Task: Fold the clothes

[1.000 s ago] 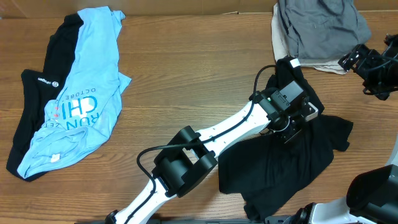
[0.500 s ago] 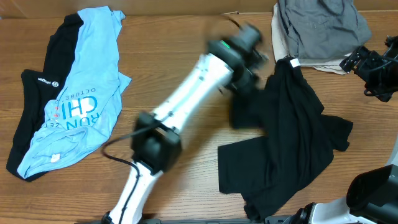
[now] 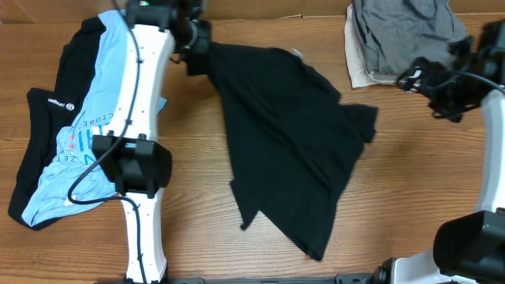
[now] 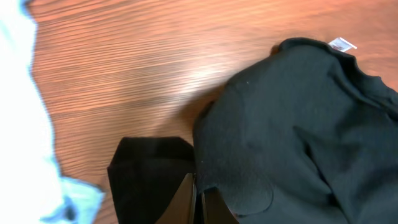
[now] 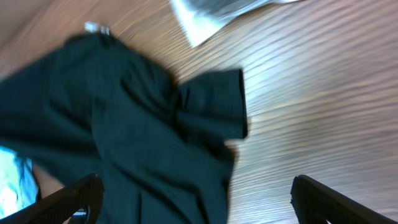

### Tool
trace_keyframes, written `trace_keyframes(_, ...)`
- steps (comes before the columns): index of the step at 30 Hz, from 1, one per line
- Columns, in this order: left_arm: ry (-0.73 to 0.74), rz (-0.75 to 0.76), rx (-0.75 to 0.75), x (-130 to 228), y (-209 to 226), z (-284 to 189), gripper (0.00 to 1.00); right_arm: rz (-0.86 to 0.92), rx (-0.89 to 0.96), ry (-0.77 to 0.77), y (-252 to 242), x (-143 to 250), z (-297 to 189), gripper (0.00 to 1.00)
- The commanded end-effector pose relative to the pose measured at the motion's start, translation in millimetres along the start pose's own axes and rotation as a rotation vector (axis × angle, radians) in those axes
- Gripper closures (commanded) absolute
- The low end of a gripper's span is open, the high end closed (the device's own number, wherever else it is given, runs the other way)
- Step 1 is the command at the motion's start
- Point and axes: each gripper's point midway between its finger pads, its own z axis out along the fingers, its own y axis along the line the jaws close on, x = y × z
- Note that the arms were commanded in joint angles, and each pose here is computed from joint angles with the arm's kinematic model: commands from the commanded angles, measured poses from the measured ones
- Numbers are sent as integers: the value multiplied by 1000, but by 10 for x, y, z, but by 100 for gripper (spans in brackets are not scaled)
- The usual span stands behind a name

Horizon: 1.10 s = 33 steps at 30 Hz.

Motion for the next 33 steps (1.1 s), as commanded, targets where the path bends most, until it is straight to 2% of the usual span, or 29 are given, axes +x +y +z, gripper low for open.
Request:
trace_keyframes(1, -57, -15, -30, -125, 216, -210, 96, -80, -32, 61, 310, 171, 133, 0)
trace_keyframes(8, -14, -47, -50, -10, 442, -250, 96, -215, 5, 228, 688, 742, 567, 0)
trace_keyframes(17, -37, -69, -64, -7, 533, -644, 96, -131, 70, 396, 486, 1404, 1046, 2)
trace_keyframes(22, -120, -68, -73, -110, 544, -1020, 96, -116, 99, 469, 368, 1776, 1265, 11)
trace_keyframes(27, -153, -62, -73, -134, 510, -1190, 96, -131, 102, 489, 393, 1966, 1380, 21)
trace_keyframes(33, -143, -63, -71, -112, 502, -1184, 96, -155, 119, 533, 441, 2365, 1541, 49)
